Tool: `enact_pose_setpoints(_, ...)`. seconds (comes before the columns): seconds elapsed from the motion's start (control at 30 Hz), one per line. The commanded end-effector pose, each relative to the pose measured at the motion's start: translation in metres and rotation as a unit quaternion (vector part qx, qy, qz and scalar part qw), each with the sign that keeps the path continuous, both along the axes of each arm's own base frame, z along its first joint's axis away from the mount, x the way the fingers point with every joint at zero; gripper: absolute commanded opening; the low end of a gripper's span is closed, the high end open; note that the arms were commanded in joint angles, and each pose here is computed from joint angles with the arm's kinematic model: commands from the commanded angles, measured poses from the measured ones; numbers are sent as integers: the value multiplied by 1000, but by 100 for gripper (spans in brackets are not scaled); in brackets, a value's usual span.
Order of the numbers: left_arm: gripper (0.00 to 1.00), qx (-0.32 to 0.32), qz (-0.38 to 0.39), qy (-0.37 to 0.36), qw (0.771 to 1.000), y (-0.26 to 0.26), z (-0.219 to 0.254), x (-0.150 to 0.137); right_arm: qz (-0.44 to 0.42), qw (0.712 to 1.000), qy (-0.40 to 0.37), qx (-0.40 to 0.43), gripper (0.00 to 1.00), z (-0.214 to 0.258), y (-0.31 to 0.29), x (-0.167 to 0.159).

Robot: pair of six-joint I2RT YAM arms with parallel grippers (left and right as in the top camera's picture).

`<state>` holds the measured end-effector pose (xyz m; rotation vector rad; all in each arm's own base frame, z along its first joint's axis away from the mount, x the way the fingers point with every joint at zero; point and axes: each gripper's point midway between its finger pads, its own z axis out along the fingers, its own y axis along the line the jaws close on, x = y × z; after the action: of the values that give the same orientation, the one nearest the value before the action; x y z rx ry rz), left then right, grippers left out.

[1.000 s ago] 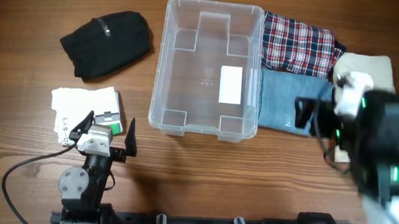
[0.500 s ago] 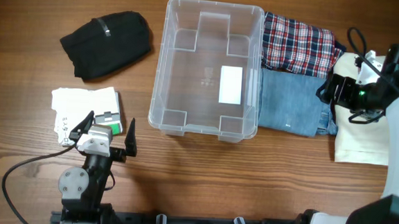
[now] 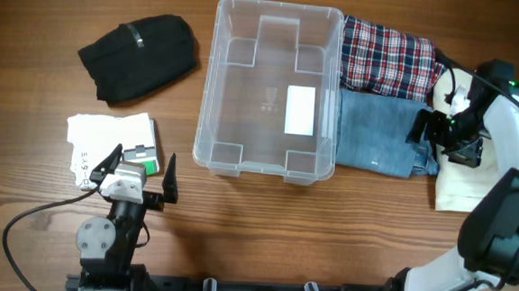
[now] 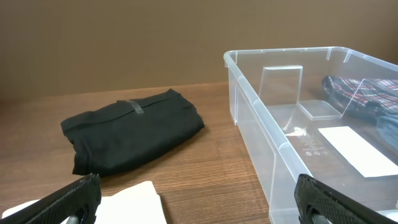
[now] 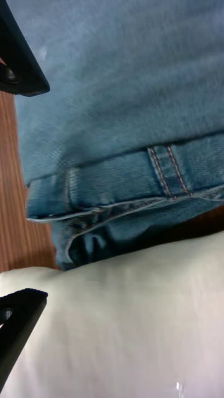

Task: Pack container
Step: 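Move the right gripper over the folded blue jeans, then lower the right gripper and pinch the jeans' edge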

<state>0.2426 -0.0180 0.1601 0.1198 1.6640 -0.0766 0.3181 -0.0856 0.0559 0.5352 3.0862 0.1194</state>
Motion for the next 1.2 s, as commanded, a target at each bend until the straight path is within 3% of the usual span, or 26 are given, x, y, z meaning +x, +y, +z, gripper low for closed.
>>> enact_pose_setpoints(0.0,100,10,-1,-2,1000,0,-2,0,-5,1000,-1,29,100,-12,9,5)
enact_pose_setpoints(0.4,100,10,-1,-1,1000,0,-2,0,39,998,-27,46,100,-27,21,11)
enact_pose_setpoints(0.53,100,10,-1,-2,1000,0,-2,0,60,998,-25,-5,100,-36,20,13)
enact_pose_setpoints(0.77,100,10,-1,-2,1000,0,-2,0,20,998,-25,-56,100,-59,7,6)
enact_pose_setpoints(1.17,100,10,-1,-1,1000,0,-2,0,22,995,-11,-94,100,-37,-8,10)
